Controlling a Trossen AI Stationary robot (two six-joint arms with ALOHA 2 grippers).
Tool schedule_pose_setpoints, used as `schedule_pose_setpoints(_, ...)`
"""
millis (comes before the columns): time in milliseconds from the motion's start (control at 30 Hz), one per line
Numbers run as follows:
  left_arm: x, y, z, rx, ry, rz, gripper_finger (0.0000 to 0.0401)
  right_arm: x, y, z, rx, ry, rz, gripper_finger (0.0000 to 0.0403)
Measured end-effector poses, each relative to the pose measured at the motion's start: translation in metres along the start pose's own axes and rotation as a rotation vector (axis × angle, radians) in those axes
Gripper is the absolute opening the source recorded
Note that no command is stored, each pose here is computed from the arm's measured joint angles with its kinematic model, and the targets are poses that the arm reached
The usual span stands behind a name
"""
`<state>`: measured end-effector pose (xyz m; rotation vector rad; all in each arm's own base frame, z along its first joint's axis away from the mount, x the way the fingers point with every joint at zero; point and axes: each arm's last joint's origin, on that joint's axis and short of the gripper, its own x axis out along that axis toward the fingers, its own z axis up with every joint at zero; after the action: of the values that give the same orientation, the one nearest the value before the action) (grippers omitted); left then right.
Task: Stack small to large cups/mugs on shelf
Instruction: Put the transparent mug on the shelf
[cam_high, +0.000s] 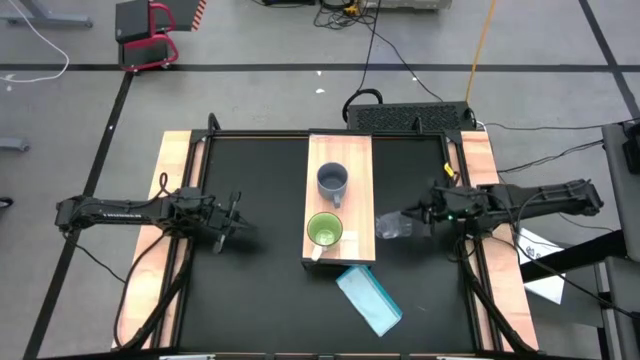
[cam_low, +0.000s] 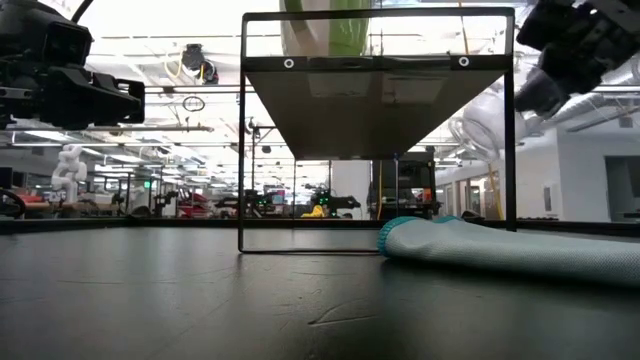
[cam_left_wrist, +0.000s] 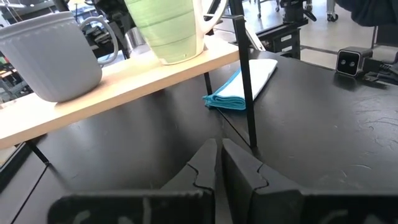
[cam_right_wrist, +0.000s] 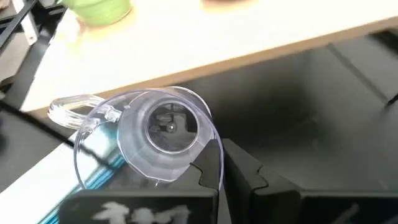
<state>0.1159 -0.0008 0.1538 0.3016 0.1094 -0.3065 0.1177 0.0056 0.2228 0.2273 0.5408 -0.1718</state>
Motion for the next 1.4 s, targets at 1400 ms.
schedule_pose_setpoints(1400,0.0,0.0,-0.001,-0.001,0.007,-0.002,0.0026,-0.046,-0.019,0.058,-0.075,-0.281,-0.308,0.0)
